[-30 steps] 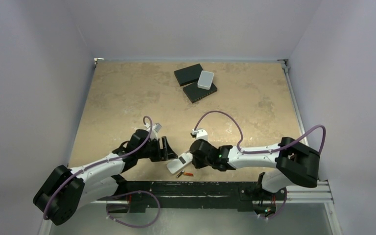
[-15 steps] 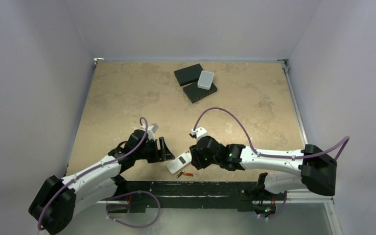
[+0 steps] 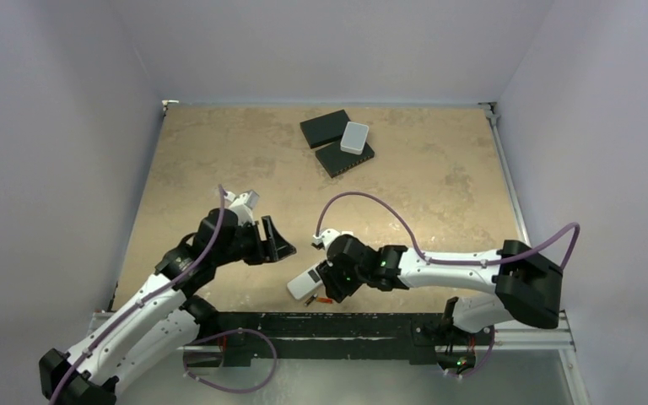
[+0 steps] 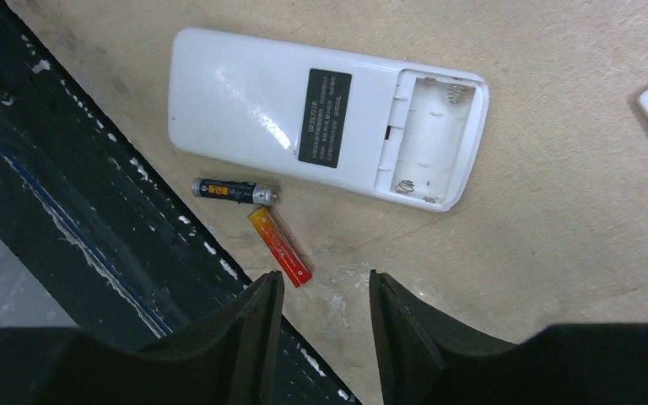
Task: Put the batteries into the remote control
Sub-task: Pick up the battery from the center of the board.
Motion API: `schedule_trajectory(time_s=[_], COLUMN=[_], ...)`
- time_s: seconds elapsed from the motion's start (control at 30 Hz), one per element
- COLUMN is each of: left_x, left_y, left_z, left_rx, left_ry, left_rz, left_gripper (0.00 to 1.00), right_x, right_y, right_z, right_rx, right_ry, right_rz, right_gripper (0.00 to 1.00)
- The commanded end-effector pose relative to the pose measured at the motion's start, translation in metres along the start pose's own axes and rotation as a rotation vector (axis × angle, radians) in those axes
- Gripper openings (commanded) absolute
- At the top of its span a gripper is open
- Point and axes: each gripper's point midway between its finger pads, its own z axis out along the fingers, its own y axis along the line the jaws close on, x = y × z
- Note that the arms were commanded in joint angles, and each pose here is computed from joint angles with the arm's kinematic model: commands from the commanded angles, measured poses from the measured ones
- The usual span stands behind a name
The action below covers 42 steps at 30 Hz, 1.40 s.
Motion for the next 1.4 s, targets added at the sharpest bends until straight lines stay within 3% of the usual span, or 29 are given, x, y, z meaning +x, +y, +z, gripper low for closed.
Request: schedule_trajectory(time_s=[0.0, 0.37, 0.8, 1.13, 1.37], left_x=[-0.012, -0.039, -0.041, -0.041, -0.04], left_y=[-0.005, -0.038, -0.033, -0.031, -0.032], left_z=[-0.024, -0.071, -0.079, -0.08, -0.077], left_rx=[-0.041, 0.008, -0.011, -0.016, -0.004], left_ry=[-0.03, -0.131, -0.165, -0.17, -0.166], left_rz=[0.046, 0.133, 0.195, 0.203, 0.197], left_gripper=[0.64, 0.65, 0.66, 0.66, 0.66], right_x=[-0.015, -0.003, 0.008, 0.021, 0.028], right_y=[0.016, 0.025, 0.03, 0.021, 0.017], right_z=[0.001, 0.014, 0.022, 0.023, 0.025], right_rx=[-0.065, -0.087, -0.017, 0.105, 0.158], right_ry=[-0.014, 0.025, 0.063, 0.091, 0.102], right_rz=[-0.06, -0.102, -0.168, -0.185, -0.182], right_gripper=[0.51, 0.55, 0.54, 0.46, 0.3])
